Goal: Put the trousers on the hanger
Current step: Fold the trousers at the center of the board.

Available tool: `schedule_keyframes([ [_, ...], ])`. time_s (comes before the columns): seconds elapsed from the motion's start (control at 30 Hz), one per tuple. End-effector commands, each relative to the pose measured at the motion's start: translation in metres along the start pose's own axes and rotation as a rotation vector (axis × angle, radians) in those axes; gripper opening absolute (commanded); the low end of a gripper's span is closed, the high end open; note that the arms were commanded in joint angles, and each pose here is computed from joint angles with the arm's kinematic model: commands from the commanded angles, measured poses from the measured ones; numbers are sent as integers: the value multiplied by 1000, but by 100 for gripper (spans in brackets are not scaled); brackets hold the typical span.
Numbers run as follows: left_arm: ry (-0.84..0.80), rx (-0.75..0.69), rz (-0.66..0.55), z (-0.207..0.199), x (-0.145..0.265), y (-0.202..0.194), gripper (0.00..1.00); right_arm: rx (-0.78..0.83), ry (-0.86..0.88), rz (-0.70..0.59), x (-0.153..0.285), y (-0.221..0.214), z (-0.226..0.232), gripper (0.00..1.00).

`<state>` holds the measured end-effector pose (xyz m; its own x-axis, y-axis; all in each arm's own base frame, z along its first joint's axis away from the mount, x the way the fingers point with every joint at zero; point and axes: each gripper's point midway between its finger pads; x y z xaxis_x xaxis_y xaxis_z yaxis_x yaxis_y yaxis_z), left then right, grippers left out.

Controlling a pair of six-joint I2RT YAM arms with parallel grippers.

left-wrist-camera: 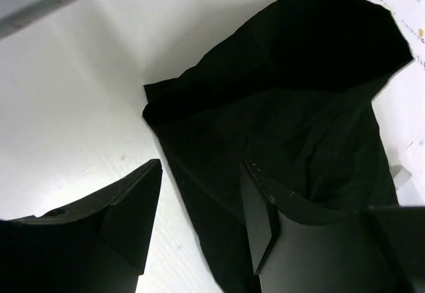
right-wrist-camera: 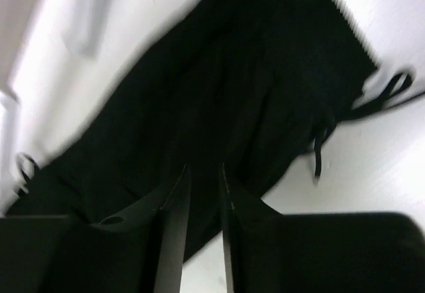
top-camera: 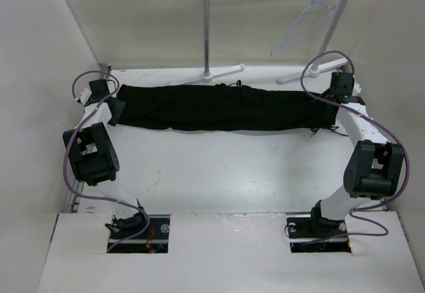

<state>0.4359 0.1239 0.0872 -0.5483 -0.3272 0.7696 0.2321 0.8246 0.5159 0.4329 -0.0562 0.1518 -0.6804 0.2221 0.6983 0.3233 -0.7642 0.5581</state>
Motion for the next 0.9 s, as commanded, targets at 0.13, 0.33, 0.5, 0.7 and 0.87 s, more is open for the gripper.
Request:
schedule_keyframes([
  [0.13,-73,55,30,-22,-31,7,46,26,60,41,7,-39,-7,47],
  [0.33,-85,87,9,-31,-26,22,15,43,37,55,9,-58,-27,55],
  [0.5,-140,88,-37,-47,25,40,10,47,0,80,-6,-68,-36,64],
  [0.7,-99,38,-86,-42,65,51,9,19,-10,76,-24,-52,-28,68],
  [0.87,-20,34,-70,-28,38,55,6,16,-14,78,-26,-50,-29,73],
])
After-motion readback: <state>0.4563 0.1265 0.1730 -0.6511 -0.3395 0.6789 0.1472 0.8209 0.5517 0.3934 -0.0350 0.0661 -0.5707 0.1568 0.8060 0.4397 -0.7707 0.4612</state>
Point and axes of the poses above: each gripper's point midway between its finger pads, its own x axis back along the fingers, its own z axis along the line the jaws close on, y = z × x, and after that the axes turned 2 degrees about -x, right-handed
